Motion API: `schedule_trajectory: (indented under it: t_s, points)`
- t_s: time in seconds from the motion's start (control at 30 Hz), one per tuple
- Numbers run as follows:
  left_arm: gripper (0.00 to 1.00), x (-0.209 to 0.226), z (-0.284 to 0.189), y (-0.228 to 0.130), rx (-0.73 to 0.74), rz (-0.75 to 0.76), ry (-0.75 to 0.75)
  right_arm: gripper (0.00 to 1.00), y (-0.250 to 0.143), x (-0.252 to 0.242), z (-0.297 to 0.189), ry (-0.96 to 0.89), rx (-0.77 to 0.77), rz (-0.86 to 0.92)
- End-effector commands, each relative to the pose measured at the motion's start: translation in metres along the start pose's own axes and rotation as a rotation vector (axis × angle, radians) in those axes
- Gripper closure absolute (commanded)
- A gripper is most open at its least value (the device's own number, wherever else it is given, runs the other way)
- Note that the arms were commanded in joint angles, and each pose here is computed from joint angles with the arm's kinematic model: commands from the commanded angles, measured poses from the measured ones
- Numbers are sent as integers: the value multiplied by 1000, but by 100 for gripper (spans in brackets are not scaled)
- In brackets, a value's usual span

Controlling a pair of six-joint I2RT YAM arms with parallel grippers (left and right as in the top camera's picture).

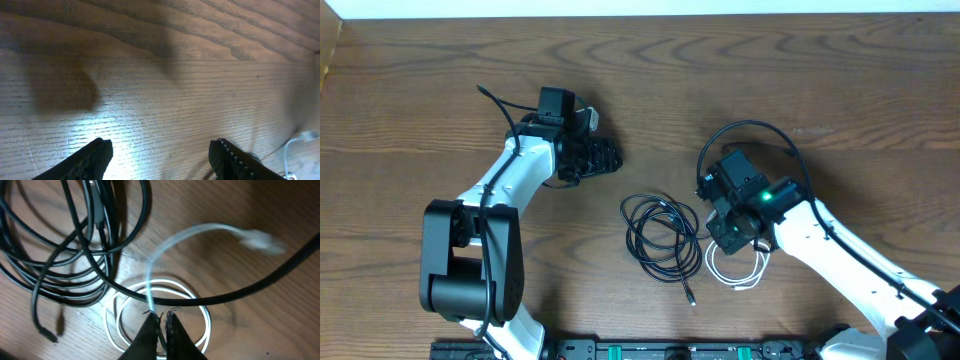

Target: Untangle cables

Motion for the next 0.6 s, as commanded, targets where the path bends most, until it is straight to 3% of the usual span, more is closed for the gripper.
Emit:
schedule_trajectory:
  t_s: [0.0,0.27,0.43,0.57]
  points:
    - [33,6,5,-7,22,-21,16,99,-2,-2,1,-21,-1,-12]
    - [33,6,5,-7,21,-21,16,99,23,6,-46,22,-108,-27]
    - [33,6,5,-7,22,-21,16,99,28,41,-91,239,-245,-196]
    - [33,6,5,-7,21,-21,16,99,14,48,-106,295,-249,-224]
Point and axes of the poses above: each gripper's point midway between its finger pads, its own z axis out along the fingers, its own x axis along the line the jaws close on, y = z × x, the point moved 2 cm from there along -z, back along the fingers, and after that the axes turned 9 degrees about z, right-handed, at the moved point
